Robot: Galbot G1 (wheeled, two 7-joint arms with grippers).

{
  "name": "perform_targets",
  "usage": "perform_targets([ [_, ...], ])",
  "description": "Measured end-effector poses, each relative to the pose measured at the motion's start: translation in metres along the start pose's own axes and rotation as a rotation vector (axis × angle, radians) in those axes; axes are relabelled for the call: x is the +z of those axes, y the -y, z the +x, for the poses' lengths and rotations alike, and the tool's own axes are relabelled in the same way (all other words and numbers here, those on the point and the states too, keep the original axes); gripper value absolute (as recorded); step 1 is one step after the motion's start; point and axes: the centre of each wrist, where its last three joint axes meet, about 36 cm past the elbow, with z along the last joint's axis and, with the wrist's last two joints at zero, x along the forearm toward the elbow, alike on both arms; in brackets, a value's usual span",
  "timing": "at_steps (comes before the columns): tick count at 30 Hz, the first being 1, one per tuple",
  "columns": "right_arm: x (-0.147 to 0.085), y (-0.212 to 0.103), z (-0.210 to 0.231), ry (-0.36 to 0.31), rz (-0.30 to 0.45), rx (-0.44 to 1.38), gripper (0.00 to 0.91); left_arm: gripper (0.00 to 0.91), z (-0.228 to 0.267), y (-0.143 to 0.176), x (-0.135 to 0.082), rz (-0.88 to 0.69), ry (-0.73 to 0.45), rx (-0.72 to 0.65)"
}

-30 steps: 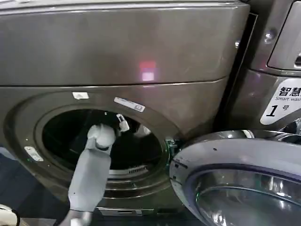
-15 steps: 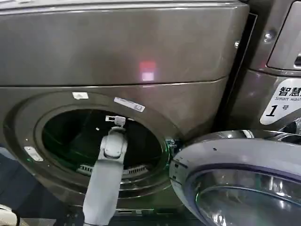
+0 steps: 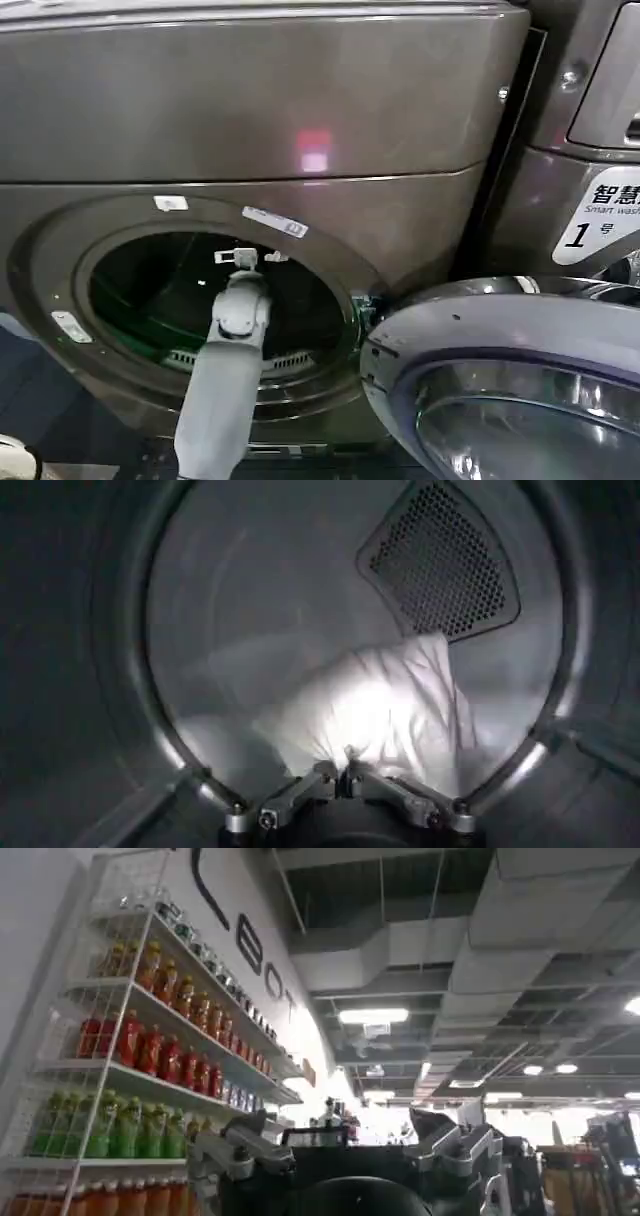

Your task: Grasp the clothes from the dryer.

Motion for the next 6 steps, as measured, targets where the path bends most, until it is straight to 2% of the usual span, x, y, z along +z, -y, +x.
perform_targets([
  [6, -0.0032, 0.0037, -0.0007, -0.001, 0.007, 0.012, 0.907, 0.000, 0.0011, -0.0010, 0.0013, -0.002, -0.003, -0.001],
])
